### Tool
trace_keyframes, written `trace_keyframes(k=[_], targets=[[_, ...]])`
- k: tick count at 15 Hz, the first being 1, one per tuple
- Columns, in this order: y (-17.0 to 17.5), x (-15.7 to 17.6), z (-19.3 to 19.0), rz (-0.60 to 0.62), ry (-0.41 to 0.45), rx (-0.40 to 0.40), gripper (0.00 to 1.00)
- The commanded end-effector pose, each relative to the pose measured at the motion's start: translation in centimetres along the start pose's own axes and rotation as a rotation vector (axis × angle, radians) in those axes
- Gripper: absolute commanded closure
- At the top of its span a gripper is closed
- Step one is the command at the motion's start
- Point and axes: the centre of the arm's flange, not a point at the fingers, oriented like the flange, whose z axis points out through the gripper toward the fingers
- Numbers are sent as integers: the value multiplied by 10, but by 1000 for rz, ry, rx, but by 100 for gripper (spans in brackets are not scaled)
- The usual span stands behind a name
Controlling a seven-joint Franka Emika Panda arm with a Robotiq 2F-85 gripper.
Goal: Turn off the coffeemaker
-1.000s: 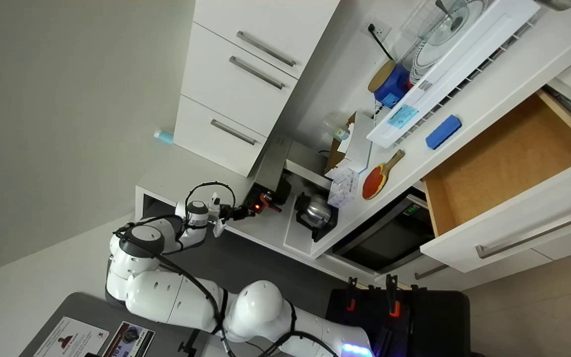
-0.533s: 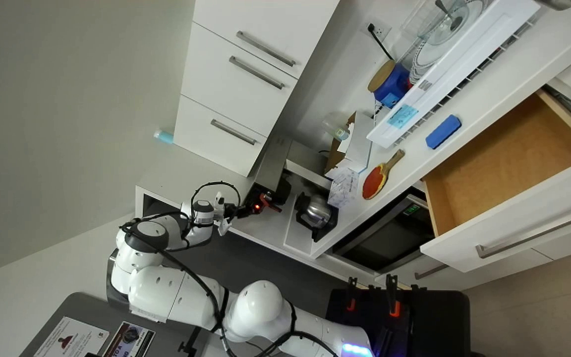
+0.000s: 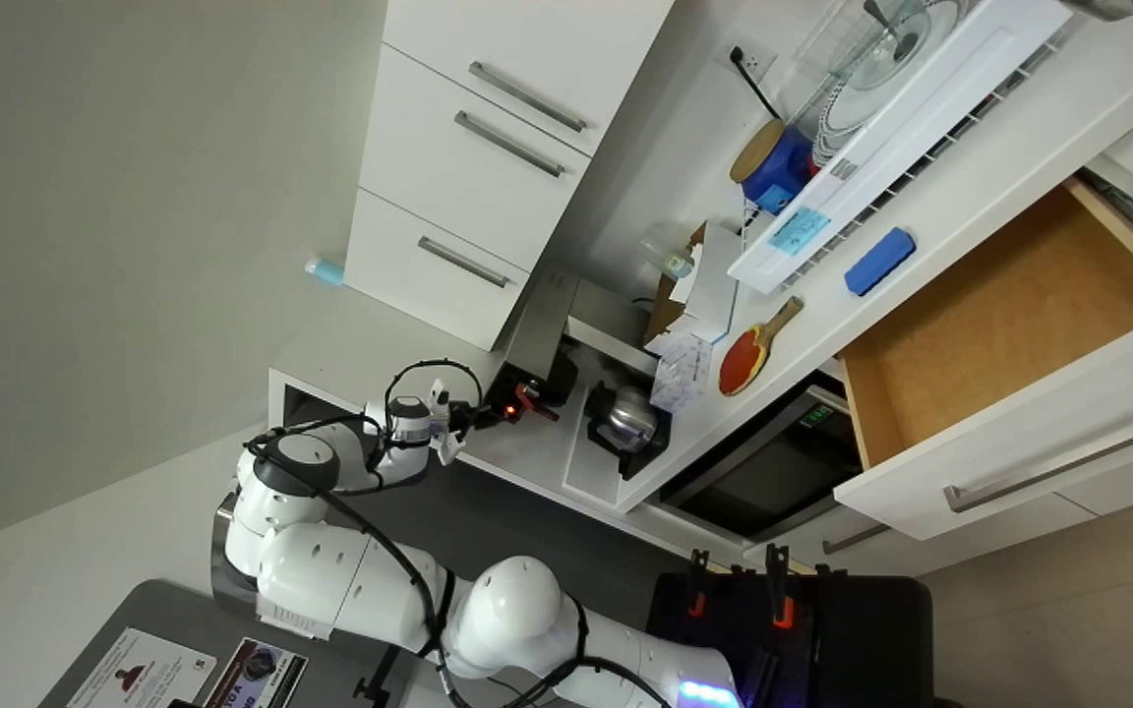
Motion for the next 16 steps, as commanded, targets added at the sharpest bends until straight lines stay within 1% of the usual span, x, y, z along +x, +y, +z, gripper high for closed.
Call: trace_keyframes(k=[1, 4, 9, 11, 13, 16], targets=[[-4, 3, 2, 27, 55, -1, 100], [-7, 1, 1, 35, 101, -23, 100], [-11, -3, -3, 35, 138, -45, 100], [-12, -4, -6, 29, 132, -46, 100], [-11, -4, -10, 27, 93, -39, 100], [-9, -3, -17, 28, 62, -33, 100]])
